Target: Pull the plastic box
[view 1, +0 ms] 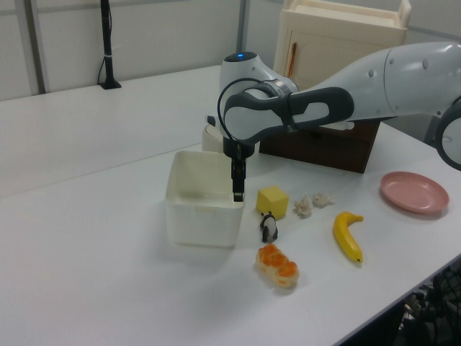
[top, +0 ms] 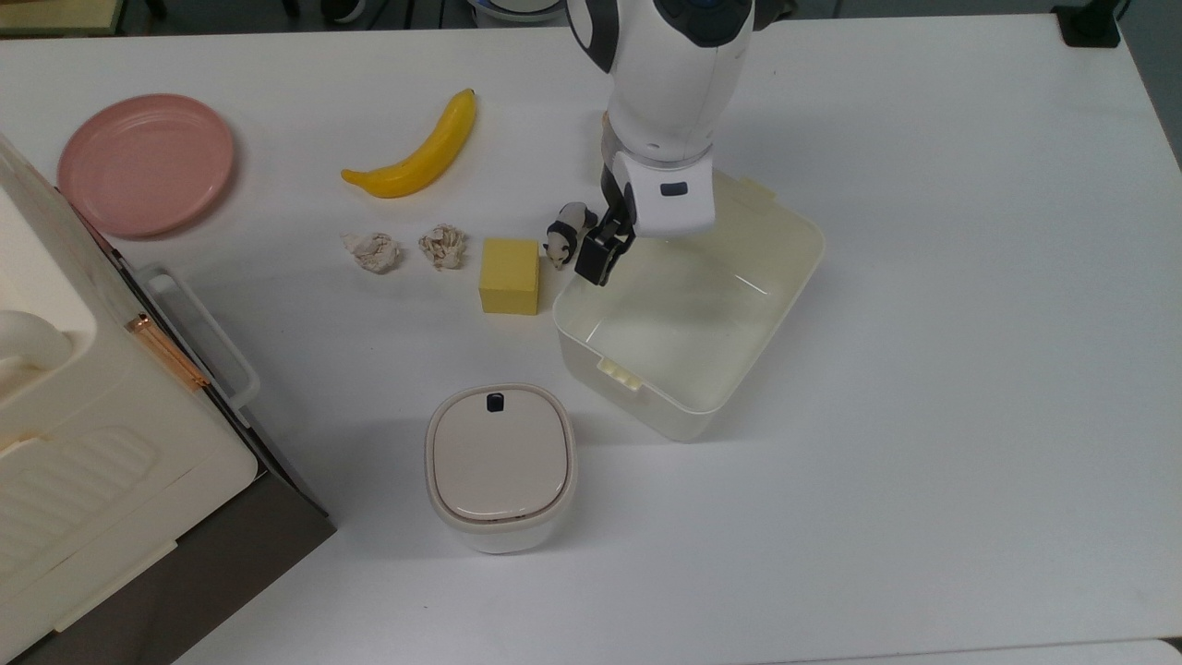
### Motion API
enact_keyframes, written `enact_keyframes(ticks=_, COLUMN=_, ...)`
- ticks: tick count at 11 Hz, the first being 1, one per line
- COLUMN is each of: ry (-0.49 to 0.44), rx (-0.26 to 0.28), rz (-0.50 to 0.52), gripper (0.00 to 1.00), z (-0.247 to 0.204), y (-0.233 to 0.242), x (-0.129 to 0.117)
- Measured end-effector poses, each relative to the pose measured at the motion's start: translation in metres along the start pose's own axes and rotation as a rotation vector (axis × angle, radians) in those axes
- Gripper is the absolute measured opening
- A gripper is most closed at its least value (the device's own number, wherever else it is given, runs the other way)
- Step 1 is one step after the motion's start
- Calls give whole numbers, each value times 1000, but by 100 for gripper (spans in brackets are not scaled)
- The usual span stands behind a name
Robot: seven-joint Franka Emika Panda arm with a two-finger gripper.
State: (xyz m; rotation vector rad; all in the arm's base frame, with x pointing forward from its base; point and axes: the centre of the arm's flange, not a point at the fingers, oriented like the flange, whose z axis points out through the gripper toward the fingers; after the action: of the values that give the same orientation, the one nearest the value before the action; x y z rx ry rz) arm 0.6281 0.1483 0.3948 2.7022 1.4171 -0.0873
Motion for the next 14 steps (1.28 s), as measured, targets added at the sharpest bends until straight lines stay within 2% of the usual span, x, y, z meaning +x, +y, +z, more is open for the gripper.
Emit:
enact_keyframes(ticks=3, ry=-18, rx=-17, rz=-4, gripper=100, z=-3, y=0, x=-8)
enact_keyframes(ticks=11, ry=-49, rx=-17, rz=37, gripper=100, z=-7, y=10, x=-39)
enact_keyframes(ticks=12, ry=-37, rx=-28, rz=46, gripper=100, z=-15, y=11, x=-38)
enact_keyframes(ticks=14, ry=45, rx=-59, rz=149, gripper=100, z=-54, y=11, x=-23)
